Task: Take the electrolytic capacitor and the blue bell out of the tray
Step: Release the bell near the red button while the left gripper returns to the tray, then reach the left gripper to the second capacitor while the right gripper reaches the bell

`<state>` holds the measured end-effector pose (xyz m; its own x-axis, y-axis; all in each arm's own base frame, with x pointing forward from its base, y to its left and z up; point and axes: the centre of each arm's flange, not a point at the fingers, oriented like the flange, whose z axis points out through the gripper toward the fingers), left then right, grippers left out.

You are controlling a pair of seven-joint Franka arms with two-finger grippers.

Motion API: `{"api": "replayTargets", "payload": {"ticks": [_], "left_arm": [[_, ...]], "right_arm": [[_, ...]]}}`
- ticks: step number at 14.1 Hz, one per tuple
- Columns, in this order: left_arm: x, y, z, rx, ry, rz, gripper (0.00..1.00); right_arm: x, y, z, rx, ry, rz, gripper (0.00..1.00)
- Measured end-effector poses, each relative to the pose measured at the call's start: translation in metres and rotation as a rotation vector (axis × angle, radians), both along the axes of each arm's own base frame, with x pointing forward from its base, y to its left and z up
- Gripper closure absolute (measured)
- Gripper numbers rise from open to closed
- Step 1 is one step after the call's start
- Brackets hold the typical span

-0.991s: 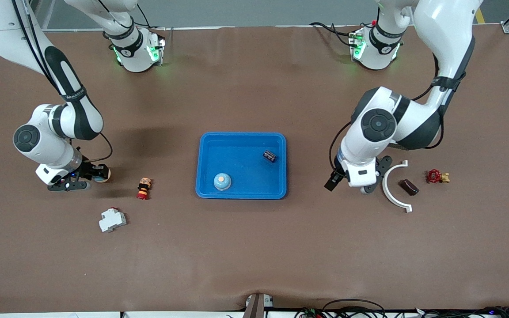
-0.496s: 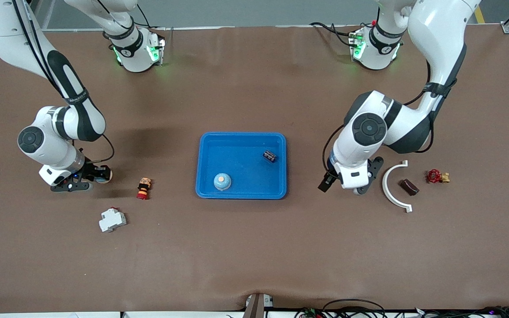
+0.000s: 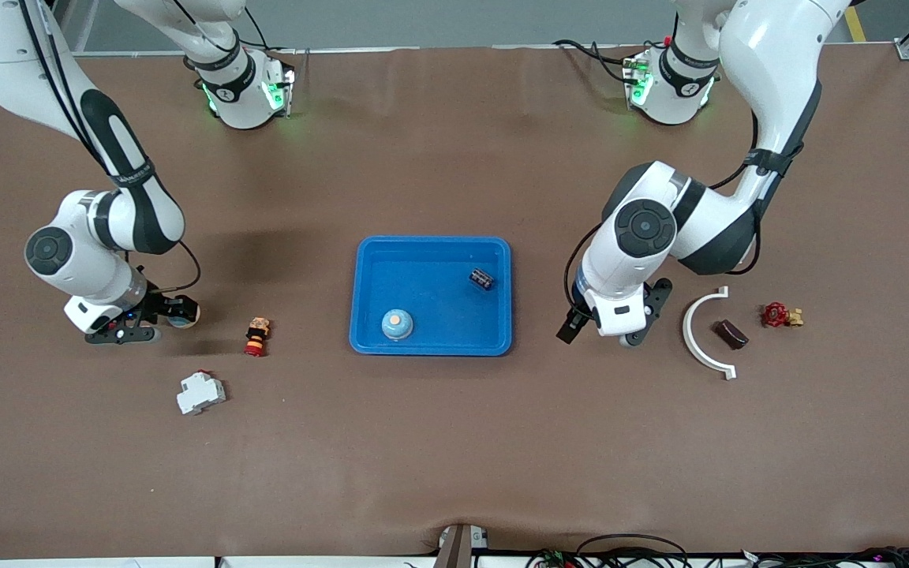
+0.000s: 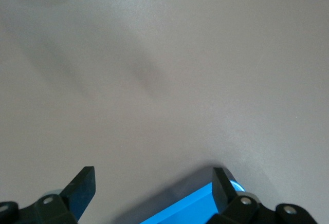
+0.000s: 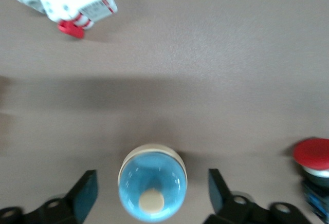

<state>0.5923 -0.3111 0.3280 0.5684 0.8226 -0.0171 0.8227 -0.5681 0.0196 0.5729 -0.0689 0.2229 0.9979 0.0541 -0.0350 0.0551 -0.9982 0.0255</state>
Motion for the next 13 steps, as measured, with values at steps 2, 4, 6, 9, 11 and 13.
{"api": "replayTargets", "payload": {"ticks": [2,4,6,9,11,13], "left_arm": [[-0.001,-0.002,-0.002,0.000,0.003,-0.001,0.00],[-0.002,-0.004,-0.004,0.000,0.007,-0.004,0.00],[-0.006,-0.014,-0.008,-0.005,0.008,-0.019,0.00],[-0.013,-0.032,-0.019,-0.022,0.006,0.001,0.00],[-0.016,-0.040,-0.028,-0.035,0.004,0.011,0.00],[-0.018,-0.048,-0.034,-0.049,0.000,0.026,0.00]], "right_arm": [[0.017,0.015,0.064,-0.007,0.072,-0.051,0.00],[0.025,0.056,0.128,0.000,0.067,-0.126,0.00],[0.018,0.119,0.158,0.079,0.061,-0.219,0.00],[0.007,0.202,0.159,0.154,0.089,-0.358,0.00],[-0.001,0.251,0.157,0.159,0.065,-0.421,0.00],[-0.009,0.295,0.150,0.167,0.041,-0.467,0.00]]}}
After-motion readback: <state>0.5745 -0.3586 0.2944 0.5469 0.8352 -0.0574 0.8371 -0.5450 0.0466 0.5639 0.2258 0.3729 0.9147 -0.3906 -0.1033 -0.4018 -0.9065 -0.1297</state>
